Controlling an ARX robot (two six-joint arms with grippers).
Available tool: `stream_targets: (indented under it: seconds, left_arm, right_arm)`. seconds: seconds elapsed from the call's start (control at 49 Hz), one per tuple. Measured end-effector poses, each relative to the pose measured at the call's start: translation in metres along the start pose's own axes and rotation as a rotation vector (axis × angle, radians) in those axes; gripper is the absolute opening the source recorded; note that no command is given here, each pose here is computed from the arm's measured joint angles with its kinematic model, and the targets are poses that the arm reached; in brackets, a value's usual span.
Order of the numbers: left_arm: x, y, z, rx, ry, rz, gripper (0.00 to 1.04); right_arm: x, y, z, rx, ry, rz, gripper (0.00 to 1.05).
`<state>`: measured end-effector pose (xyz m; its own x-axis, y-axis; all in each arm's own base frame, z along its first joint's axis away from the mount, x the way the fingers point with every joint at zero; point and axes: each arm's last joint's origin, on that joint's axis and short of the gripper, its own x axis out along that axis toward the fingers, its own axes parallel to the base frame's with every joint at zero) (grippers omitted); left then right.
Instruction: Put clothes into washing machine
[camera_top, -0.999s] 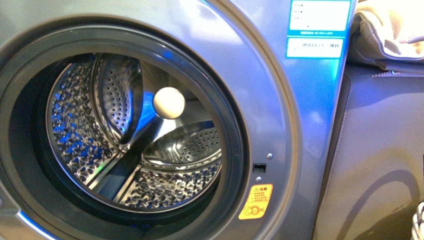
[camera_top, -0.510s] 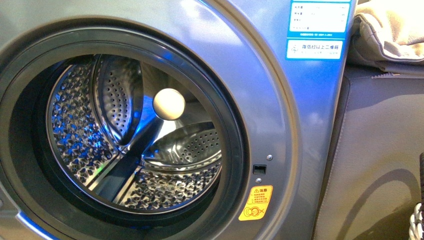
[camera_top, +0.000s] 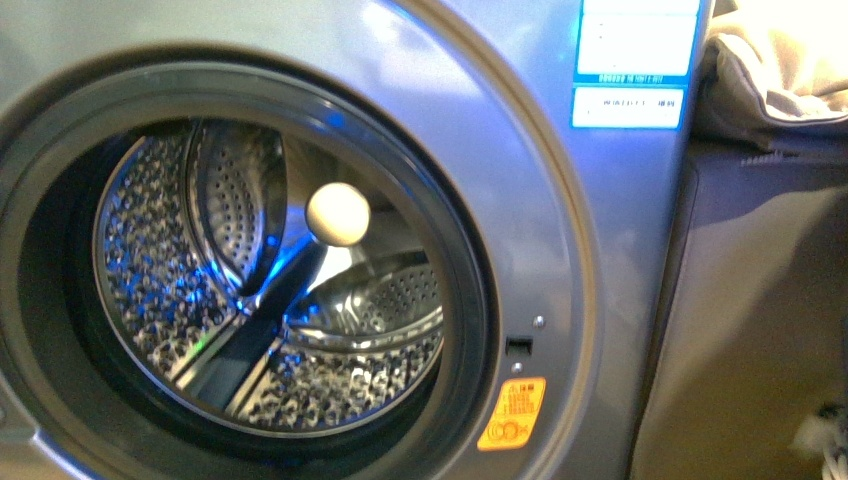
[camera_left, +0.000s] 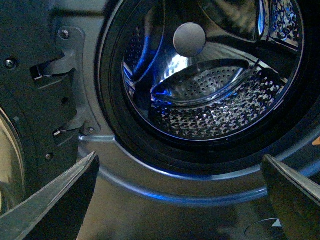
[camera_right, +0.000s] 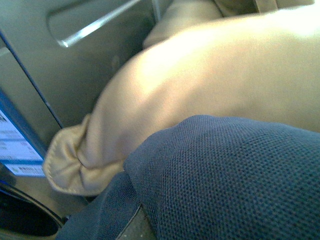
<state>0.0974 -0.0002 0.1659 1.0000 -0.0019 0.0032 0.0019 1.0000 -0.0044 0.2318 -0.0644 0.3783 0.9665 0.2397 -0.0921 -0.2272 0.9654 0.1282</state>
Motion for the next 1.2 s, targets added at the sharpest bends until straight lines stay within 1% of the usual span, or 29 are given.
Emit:
stream_targets:
  seconds: [0.224,0.428,0.551,0.653,0.693,0.775,0.856,0.897,0.958,1.081,1.122,1.203]
  left_arm:
    - [0.000,0.000,0.000,0.000,0.000,0.000,0.98]
    - [0.000,0.000,0.000,0.000,0.000,0.000,0.98]
    - [0.000,0.000,0.000,0.000,0.000,0.000,0.98]
    - [0.000,0.000,0.000,0.000,0.000,0.000,0.98]
    - [0.000,0.000,0.000,0.000,0.000,0.000,0.98]
    - [0.000,0.000,0.000,0.000,0.000,0.000,0.98]
    - [0.000,0.000,0.000,0.000,0.000,0.000,0.98]
    - [0.000,0.000,0.000,0.000,0.000,0.000,0.98]
    - [0.000,0.000,0.000,0.000,0.000,0.000,0.98]
    - [0.000,0.000,0.000,0.000,0.000,0.000,0.98]
    - [0.000,0.000,0.000,0.000,0.000,0.000,0.98]
    - [0.000,0.000,0.000,0.000,0.000,0.000,0.98]
  right_arm:
    - [-0.007,0.025,0.054,-0.077,-0.114,0.023,0.13]
    - [-0.007,0.050,0.092,-0.118,-0.176,0.063,0.13]
    - [-0.005,0.071,0.116,-0.134,-0.214,0.112,0.13]
    - [-0.003,0.099,0.138,-0.154,-0.247,0.151,0.13]
    - [-0.003,0.105,0.142,-0.161,-0.256,0.162,0.13]
    - [-0.005,0.132,0.154,-0.182,-0.284,0.225,0.13]
    - [-0.008,0.157,0.160,-0.210,-0.317,0.287,0.13]
    - [-0.009,0.170,0.163,-0.226,-0.343,0.336,0.13]
    - [-0.009,0.180,0.165,-0.236,-0.364,0.385,0.13]
    - [-0.009,0.198,0.167,-0.255,-0.375,0.518,0.13]
    - [-0.007,0.205,0.166,-0.263,-0.364,0.579,0.13]
    - [-0.005,0.211,0.163,-0.267,-0.345,0.629,0.13]
